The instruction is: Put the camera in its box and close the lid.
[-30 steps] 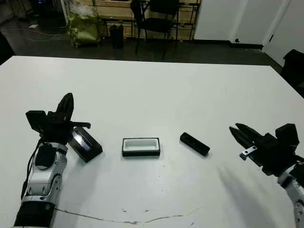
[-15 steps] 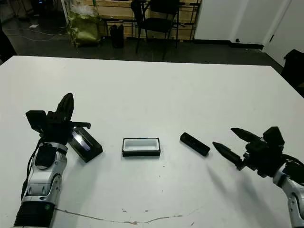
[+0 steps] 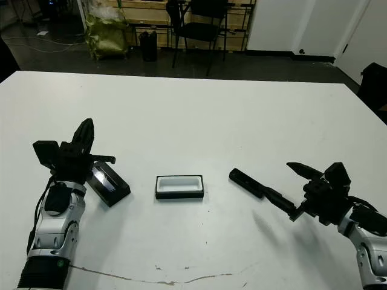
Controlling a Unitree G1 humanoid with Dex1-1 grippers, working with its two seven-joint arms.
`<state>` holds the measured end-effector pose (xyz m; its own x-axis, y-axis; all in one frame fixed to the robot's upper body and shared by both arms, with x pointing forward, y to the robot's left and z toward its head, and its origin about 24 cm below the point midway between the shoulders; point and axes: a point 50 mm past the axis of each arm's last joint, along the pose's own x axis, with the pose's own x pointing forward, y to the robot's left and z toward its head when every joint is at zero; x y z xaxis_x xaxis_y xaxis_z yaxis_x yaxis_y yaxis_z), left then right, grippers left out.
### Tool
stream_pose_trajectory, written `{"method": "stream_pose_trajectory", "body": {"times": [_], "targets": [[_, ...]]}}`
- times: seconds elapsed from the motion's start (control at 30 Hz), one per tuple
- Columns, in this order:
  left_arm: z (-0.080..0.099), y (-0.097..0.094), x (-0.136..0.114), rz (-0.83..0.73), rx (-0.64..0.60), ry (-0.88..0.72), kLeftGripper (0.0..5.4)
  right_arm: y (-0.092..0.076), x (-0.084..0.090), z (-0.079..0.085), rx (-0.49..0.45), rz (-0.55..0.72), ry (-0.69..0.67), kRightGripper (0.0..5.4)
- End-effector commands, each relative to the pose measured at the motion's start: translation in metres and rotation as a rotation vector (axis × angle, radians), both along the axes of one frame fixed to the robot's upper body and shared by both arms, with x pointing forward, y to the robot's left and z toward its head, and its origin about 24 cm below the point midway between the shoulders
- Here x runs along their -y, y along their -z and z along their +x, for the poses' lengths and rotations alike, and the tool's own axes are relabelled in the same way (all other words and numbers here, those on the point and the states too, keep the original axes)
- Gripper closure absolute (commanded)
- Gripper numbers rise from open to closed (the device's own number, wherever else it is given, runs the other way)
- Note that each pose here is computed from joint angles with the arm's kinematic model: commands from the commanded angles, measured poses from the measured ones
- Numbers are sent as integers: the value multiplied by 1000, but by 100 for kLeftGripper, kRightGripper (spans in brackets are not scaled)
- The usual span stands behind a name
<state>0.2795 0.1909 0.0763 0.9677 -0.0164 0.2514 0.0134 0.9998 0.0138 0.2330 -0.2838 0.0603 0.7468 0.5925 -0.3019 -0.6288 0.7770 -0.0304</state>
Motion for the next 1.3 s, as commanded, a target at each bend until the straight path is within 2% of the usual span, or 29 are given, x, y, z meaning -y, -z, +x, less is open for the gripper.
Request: {"method": "stream_pose_trajectory", "body": {"times": [0.03,0.33,0.73,0.97,1.1,1.17,1.3], "targets": [[-1,6,-4,11,-33,-6,540,6,-4,2,-24,30,-6,2],[-1,5,-3,8,-37,-11,540,23,-7,10,-46,20,-17,2],[-1,5,-3,15,-32,-5,540,35,-6,25,-156,40,-12,2],[-1,6,-2,-2,-45,-13,540,37,-1,36,-118,-64,-21,49],[-1,5,-2,3,-44,-13,540,41,3,42,-113,-119,-22,109],[-2,5,-2,5,-46,-13,540,42,3,44,-119,-140,-30,96],[-2,5,-2,8,-42,-11,540,43,0,48,-102,-165,-52,14]]}}
